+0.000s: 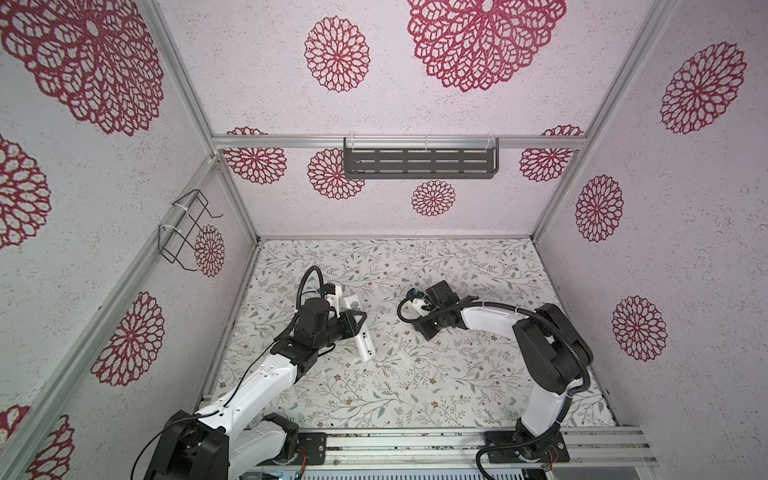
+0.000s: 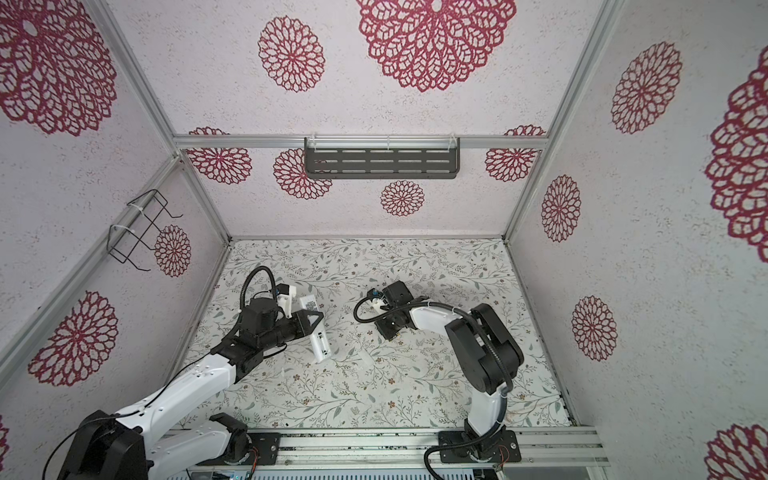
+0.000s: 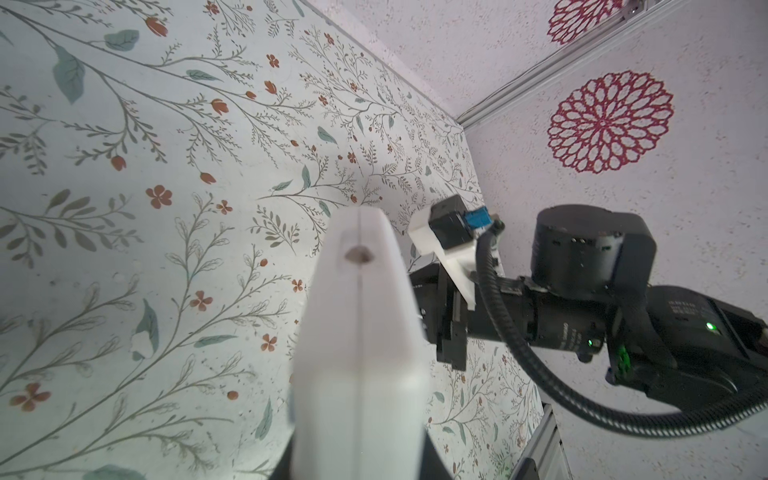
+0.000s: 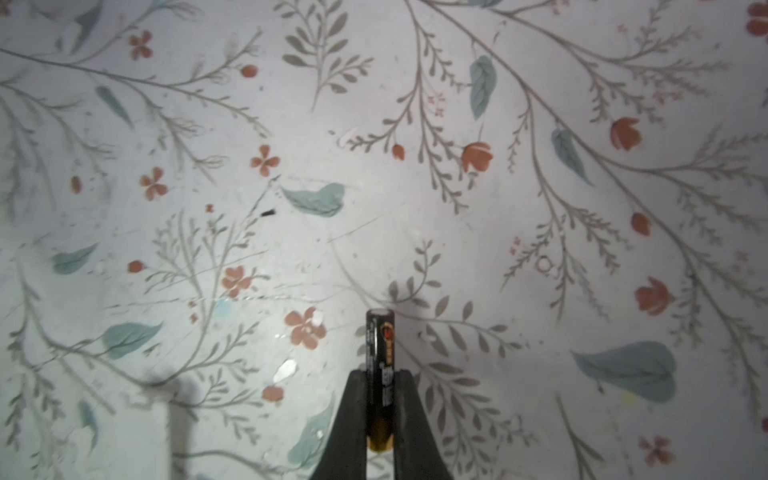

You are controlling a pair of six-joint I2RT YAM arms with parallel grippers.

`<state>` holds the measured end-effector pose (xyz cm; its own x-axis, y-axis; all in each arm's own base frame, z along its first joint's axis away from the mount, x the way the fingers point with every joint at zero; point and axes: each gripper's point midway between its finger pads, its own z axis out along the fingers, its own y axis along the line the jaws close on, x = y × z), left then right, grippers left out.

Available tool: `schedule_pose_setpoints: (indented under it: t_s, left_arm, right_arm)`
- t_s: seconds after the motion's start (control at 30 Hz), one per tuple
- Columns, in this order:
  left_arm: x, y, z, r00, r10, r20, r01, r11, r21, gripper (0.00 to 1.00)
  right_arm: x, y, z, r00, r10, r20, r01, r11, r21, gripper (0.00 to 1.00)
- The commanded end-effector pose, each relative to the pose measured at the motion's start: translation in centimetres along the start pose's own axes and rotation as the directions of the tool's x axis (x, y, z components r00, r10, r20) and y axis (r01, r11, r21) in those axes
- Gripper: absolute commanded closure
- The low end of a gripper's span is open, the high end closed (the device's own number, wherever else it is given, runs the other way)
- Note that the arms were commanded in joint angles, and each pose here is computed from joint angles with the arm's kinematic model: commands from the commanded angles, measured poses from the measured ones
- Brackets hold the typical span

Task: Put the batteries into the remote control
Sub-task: 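Lift the battery and bring it to the remote's open compartment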

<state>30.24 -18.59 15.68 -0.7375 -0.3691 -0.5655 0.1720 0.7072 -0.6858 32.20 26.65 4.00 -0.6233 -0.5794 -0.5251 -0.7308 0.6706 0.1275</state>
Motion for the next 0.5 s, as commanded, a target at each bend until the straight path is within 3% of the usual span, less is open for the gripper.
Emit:
schedule_pose_setpoints:
  t_s: [0.0, 0.3, 0.47]
  left_arm:
    - [-1.6, -0.9, -0.5, 0.997, 0.003, 0.08, -0.007, 0.998, 0.057, 0.99]
    - [-2.4, -2.0, -1.4, 0.991, 0.022, 0.131, -0.038, 0.992, 0.119, 0.99]
    - [-2.9, -2.4, -1.9, 0.986, 0.018, 0.163, -0.041, 0.989, 0.139, 0.99]
  right_arm:
    - [-3.7, 2.2, -3.4, 0.982, -0.049, 0.183, 0.061, 0.996, -0.063, 1.0]
    - [-5.6, 7.3, -9.3, 0.918, -0.086, 0.388, 0.169, 0.968, -0.186, 1.0]
    - [-6.3, 8.6, -11.7, 0.903, -0.032, 0.429, 0.142, 0.964, -0.227, 1.0]
